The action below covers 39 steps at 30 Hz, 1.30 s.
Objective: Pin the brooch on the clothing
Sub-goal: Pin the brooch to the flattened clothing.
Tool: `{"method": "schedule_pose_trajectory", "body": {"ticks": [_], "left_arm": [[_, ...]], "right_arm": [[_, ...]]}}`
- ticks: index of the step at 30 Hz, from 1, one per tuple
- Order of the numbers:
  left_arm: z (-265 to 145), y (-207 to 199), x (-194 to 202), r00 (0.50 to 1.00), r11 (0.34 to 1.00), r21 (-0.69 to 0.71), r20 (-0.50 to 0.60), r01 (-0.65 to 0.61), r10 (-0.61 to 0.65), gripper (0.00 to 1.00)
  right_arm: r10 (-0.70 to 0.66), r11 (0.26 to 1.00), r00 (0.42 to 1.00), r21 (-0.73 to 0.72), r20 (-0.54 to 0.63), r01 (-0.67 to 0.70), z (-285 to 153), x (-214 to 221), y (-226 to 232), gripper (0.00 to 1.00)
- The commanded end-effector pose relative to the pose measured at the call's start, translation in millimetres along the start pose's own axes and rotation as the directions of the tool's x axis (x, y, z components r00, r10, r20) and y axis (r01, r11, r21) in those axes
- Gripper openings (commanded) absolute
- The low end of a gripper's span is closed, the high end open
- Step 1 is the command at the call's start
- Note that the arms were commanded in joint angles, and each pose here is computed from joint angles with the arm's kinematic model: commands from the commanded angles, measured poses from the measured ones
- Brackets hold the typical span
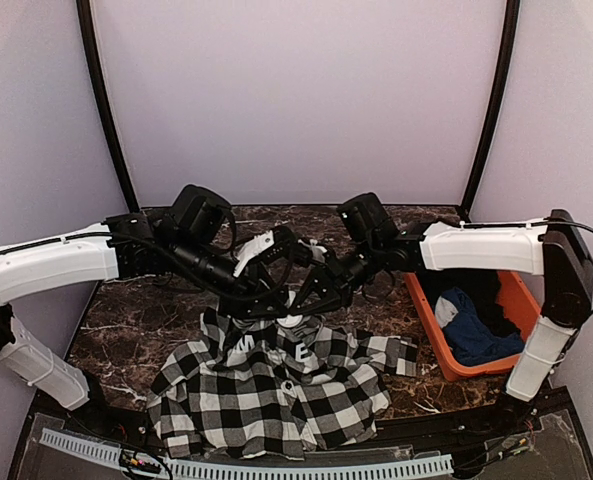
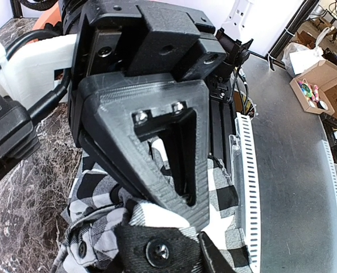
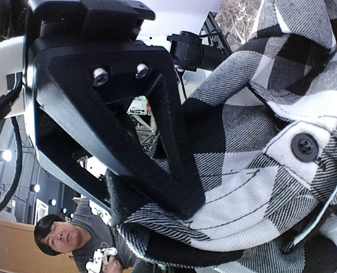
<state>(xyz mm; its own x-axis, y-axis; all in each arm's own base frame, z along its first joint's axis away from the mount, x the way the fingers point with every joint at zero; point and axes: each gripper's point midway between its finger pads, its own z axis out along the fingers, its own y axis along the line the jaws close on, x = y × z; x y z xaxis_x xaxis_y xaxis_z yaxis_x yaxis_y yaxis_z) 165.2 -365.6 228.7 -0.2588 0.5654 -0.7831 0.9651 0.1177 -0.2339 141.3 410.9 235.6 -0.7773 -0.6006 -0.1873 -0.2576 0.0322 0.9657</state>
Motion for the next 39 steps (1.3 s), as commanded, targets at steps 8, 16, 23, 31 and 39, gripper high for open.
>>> {"method": "schedule_pose_trajectory", "body": {"ticks": [8, 16, 23, 31, 39], "left_arm": [[21, -4, 46, 0.983, 0.999, 0.028, -0.183, 0.026, -0.021, 0.32], [22, -12, 47, 0.981, 0.998, 0.065, -0.196, 0.007, 0.006, 0.32], [20, -19, 47, 0.982, 0.995, 0.096, -0.19, 0.0, 0.018, 0.31], [18, -25, 51, 0.979, 0.992, 0.126, -0.203, -0.008, 0.033, 0.31], [18, -22, 60, 0.962, 0.994, 0.108, -0.265, -0.033, 0.061, 0.28]], "right_arm": [[-0.339, 0.932, 0.941, -0.139, -0.002, 0.336, -13, -7, 85, 0.0], [-0.355, 0.919, 0.935, -0.187, -0.008, 0.348, -21, -5, 95, 0.0], [-0.344, 0.922, 0.939, -0.199, -0.029, 0.332, -21, -4, 84, 0.0], [-0.318, 0.935, 0.948, -0.178, -0.03, 0.308, -21, -9, 70, 0.0], [-0.279, 0.956, 0.96, -0.106, -0.025, 0.275, -19, -16, 53, 0.0]]}}
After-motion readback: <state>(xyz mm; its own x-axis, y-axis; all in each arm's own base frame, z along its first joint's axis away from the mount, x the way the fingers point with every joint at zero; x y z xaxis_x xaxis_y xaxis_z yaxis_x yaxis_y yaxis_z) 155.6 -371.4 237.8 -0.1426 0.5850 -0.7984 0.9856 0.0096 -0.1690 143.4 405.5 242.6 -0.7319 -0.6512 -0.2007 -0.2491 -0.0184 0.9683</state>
